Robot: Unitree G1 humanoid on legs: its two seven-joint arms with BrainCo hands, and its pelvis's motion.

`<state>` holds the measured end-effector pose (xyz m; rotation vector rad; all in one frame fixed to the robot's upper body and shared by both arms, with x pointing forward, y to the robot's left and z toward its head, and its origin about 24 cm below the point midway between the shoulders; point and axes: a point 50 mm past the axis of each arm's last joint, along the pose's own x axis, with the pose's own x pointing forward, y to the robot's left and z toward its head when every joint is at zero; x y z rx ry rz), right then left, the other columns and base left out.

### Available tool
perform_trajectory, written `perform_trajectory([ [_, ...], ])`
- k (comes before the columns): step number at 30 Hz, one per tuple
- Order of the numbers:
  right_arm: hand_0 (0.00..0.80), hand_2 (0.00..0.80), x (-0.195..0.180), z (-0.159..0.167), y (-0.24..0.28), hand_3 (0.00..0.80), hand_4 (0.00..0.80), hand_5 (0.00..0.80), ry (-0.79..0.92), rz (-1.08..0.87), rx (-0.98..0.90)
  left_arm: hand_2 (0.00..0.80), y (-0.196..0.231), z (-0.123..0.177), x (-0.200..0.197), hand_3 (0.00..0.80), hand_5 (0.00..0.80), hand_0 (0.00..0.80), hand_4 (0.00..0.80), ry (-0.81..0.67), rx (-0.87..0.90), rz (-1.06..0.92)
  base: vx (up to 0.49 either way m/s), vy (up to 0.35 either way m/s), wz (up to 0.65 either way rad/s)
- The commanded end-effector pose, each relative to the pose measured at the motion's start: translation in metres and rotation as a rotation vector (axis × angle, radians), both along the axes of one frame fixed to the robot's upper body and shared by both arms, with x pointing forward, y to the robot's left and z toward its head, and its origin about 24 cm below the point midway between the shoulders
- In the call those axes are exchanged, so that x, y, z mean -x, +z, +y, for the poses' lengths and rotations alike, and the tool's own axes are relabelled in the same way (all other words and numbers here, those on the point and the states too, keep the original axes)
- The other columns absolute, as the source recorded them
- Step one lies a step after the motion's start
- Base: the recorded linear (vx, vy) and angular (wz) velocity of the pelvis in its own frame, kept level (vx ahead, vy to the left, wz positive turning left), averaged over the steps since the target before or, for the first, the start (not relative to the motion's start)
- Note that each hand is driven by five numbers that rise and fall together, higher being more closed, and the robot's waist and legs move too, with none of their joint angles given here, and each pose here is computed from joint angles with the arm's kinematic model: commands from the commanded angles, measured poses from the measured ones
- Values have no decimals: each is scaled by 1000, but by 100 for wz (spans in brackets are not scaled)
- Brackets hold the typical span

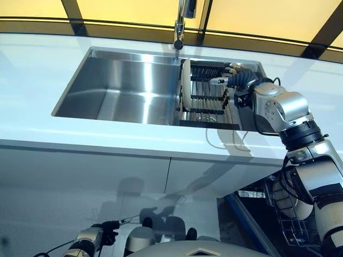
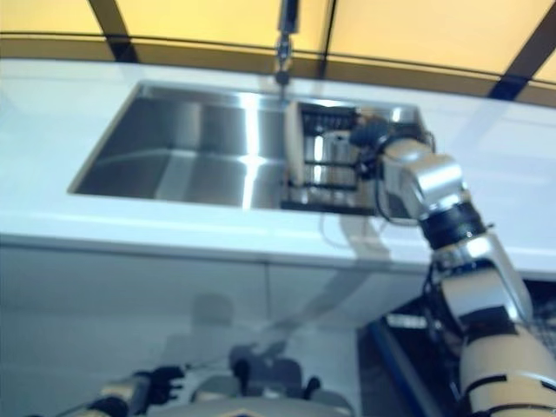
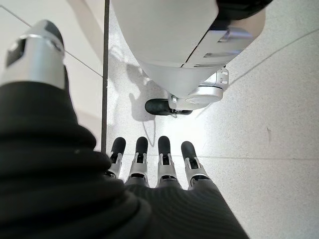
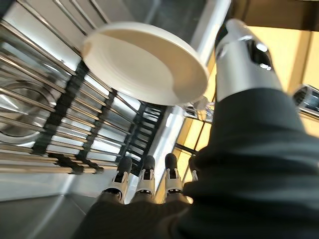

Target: Take plates into dishwasher

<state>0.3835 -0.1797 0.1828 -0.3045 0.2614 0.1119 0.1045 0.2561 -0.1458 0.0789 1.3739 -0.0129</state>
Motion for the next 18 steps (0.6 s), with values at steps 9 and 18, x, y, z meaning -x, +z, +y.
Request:
perform_trajectory([
  [9, 0, 0, -10, 21, 32, 0, 0, 0, 49, -62, -44, 0, 7, 4, -21, 0, 0, 0, 0, -10, -8, -18, 0, 0, 0],
  [18, 0, 0, -7, 39, 22, 0, 0, 0, 93, -45, -85, 0, 8, 2, -26, 0, 0, 0, 0, -9, -9, -27, 0, 0, 0],
])
